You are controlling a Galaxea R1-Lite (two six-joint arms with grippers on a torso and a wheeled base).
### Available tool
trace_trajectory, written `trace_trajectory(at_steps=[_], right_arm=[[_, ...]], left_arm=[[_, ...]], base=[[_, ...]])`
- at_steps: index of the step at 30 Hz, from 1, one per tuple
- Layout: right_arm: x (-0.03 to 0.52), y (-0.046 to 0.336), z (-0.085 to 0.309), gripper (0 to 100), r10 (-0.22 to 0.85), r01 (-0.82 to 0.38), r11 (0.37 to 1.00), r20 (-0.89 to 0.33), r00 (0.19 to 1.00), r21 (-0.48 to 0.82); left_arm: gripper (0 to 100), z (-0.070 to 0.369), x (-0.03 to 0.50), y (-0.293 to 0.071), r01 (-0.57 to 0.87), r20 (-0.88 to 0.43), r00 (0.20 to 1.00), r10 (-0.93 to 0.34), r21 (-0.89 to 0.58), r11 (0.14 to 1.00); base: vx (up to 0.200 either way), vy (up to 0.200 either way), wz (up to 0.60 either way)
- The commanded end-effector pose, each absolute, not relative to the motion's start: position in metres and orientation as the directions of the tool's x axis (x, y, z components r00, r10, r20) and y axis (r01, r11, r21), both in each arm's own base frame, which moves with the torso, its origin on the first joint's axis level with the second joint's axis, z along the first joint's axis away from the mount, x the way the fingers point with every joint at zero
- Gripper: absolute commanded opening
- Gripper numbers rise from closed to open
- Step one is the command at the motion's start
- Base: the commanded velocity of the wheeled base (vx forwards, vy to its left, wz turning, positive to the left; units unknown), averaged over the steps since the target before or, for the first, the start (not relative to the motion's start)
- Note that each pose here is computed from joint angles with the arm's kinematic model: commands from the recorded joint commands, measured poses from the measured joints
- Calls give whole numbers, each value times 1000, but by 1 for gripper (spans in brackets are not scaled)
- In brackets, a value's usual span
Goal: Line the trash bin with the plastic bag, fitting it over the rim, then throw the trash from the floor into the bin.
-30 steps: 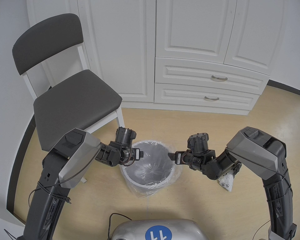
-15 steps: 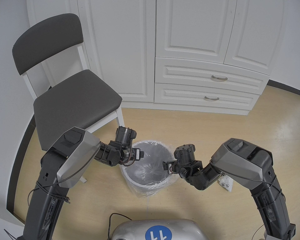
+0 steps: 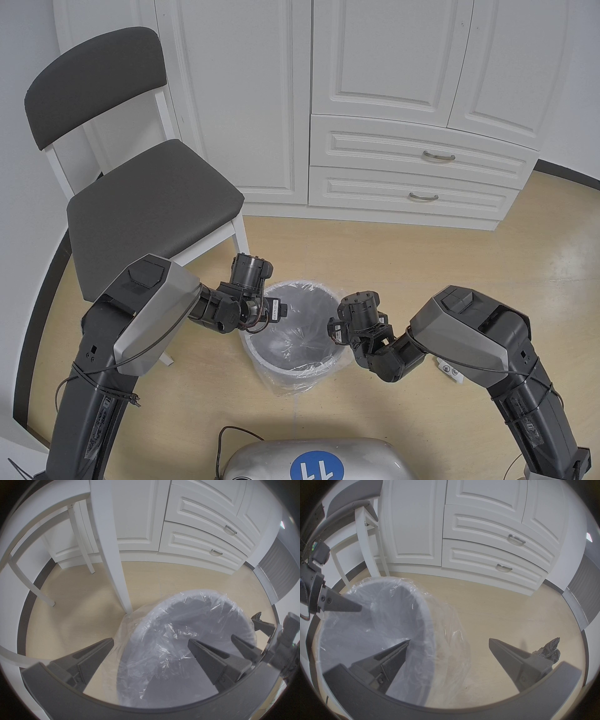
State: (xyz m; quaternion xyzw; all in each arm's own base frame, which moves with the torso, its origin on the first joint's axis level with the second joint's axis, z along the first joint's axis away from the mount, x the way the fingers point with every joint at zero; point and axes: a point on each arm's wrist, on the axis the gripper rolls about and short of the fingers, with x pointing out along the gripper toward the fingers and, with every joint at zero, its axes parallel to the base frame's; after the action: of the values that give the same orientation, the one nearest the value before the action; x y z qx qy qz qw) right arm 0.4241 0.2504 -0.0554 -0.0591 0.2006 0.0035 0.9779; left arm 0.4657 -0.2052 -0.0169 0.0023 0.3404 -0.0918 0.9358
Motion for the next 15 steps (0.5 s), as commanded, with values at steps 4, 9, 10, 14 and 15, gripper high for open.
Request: trace_trajectory(at_steps=[4,9,10,14,15], right_arm=[[430,249,-62,100,-50,-1,991,-382,923,-132],[435,249,-61,100,-73,23,990,-362,929,-141],[436,249,-61,100,-75,25,990,-362,929,-141],[449,251,-61,100,-76,43,993,-324,943,-108],[451,251,-62,100,-76,46,994,-317,945,-100]], left_arm=[[100,-21,462,-202,198,-657,732,-177,-44,979],[100,-23,462,-200,199,-661,730,-174,-38,979],[100,-23,462,-200,199,-661,730,-174,-38,979],[100,-22,462,-199,200,-660,731,-175,-38,979],[100,-22,463,-198,198,-660,731,-174,-38,979]], base=[[0,0,0],[0,0,0],[0,0,0],[0,0,0],[0,0,0]])
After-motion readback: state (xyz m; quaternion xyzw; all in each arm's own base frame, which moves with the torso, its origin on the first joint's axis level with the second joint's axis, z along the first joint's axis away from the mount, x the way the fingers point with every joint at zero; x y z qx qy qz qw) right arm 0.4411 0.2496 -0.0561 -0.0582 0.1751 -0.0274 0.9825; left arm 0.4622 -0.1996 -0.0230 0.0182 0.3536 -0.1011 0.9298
